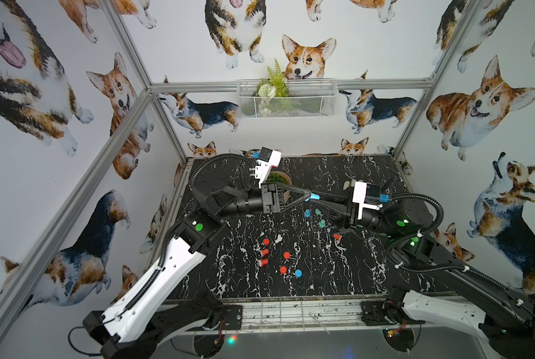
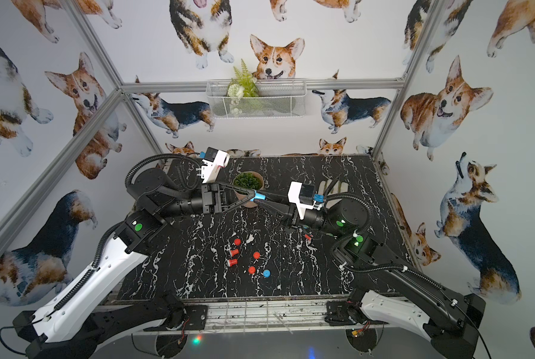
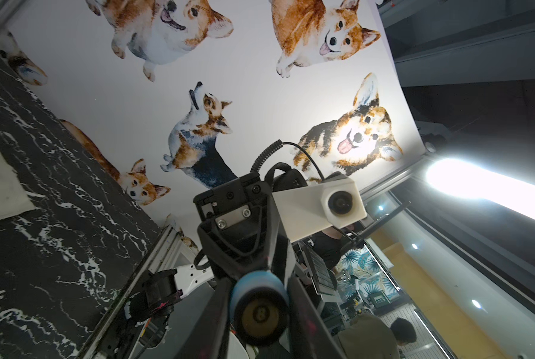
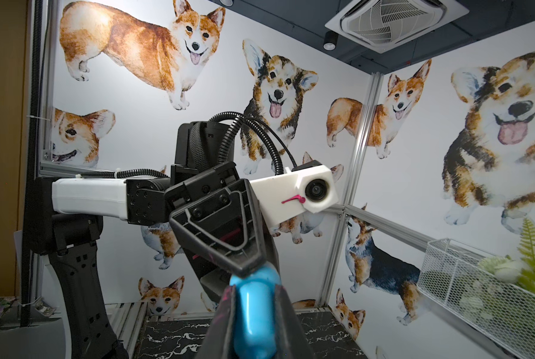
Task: Close the stamp cap
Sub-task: Pick up the stamp from the center of the board.
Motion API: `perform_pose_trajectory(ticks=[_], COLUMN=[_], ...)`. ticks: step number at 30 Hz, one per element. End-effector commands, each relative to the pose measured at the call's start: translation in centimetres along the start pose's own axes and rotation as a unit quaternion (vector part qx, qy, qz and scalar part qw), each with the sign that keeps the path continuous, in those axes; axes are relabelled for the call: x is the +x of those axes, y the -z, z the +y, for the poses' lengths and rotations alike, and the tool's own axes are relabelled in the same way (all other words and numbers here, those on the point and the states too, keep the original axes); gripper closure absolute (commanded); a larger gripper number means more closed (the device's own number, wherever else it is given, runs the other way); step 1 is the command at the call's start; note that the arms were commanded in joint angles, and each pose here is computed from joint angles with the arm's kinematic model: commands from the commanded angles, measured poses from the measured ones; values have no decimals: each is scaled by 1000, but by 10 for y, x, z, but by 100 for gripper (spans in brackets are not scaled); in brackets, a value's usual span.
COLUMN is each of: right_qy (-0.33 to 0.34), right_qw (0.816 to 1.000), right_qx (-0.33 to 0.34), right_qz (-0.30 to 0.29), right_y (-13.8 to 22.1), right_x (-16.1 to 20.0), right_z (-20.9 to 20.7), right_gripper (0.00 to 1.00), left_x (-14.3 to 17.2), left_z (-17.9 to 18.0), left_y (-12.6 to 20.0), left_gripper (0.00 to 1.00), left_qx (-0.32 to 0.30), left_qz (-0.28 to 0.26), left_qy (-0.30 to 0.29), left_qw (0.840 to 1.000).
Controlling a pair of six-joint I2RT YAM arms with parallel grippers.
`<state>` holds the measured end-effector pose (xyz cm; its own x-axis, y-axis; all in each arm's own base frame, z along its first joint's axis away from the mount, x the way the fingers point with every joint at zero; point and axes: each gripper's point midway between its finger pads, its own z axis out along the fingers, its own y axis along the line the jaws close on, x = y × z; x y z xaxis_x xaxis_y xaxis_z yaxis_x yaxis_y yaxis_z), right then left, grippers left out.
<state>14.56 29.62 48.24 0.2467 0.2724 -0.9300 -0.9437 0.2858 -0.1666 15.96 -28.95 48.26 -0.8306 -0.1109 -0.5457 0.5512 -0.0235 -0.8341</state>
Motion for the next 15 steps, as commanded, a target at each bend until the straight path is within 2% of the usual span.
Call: perform_pose_trajectory(ticks=[1,5,9,12,15], right_qy=[-22,-55,-103,-146,-203], right_qw=[998,993,979,962,934], right_qx=[48,83,126,156,192], right_qz=[22,68,125,170,224], right_y=[5,11,20,27,36], right_x=[7,32,61,84,113], right_z=[-15,-24,-34,-39,-42], right_gripper=[99,100,100,100,100], left_x=[-7,-14,-16,-13,-12], left_z=[30,66,100,128,153], left_y=[13,36,62,85,107], left_gripper=[54,48,47,44,42], left_qx=[-84,-188,-280,-357,-416], left_qz=[-27,-55,-71,-72,-74], left_qy=[-2,-10,-14,-22,-31], left_qw=[996,981,957,931,906])
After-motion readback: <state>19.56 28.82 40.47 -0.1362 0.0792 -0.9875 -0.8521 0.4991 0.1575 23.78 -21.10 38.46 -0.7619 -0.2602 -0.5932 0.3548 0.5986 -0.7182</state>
